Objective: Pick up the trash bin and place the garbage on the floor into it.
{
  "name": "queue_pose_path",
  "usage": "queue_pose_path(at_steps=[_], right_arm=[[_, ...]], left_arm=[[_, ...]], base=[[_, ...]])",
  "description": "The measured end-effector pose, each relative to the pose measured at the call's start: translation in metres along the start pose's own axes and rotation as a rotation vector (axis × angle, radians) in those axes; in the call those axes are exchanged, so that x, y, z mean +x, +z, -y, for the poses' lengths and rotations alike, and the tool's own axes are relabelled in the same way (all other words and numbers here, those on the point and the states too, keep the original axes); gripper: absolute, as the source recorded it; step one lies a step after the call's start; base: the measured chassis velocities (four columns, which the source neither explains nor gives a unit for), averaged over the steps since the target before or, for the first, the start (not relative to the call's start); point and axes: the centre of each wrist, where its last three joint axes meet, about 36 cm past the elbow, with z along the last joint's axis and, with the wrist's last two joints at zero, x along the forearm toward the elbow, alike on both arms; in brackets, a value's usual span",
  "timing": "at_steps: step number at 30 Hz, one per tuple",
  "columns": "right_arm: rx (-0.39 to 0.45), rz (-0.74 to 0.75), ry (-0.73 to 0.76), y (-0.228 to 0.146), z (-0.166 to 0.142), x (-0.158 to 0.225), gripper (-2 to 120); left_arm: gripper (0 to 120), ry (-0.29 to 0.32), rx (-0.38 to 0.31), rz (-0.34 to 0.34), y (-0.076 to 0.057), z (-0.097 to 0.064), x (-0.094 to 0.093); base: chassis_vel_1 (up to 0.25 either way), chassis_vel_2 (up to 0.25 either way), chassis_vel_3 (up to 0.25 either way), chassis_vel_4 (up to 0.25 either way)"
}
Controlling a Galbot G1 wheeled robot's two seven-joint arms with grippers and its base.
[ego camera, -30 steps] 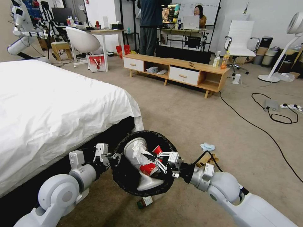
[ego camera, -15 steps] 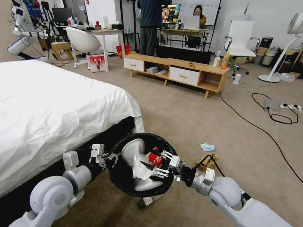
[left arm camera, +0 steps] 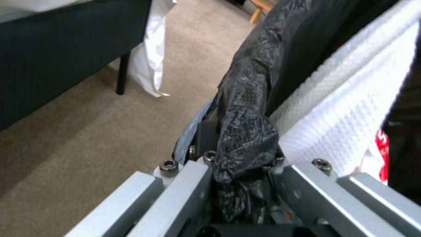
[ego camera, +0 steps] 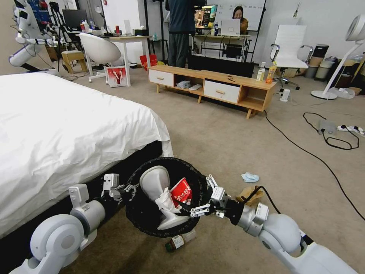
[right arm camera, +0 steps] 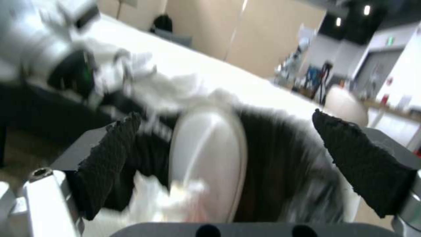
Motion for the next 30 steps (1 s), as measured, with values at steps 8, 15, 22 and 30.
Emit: queue_pose_path(at_steps=[8,15,22,30], right_arm=[[0.112,0.137,0.031,-0.057,0.018,-0.003,100],[0.189,0.256,0.155,-0.098,0.042,0.006,100],[0.183,0.232,0.286,-0.095,0.063,0.034,100],[0.103,-0.073,0.481,-0.055,0.081,0.067,100]], left_arm=[[2,-0.058,0.027,-0.001,0.005,-0.017,0.001],[2,-0.099,0.047,0.006,0.008,-0.027,0.009],[2,-0.127,0.053,0.026,0.008,-0.026,0.019],[2,-0.158,0.007,0.094,-0.008,-0.015,0.039]], base=[[0.000,0.000,0.000,0.000],[0.000,0.000,0.000,0.000],[0.000,0.000,0.000,0.000],[0.000,0.000,0.000,0.000]])
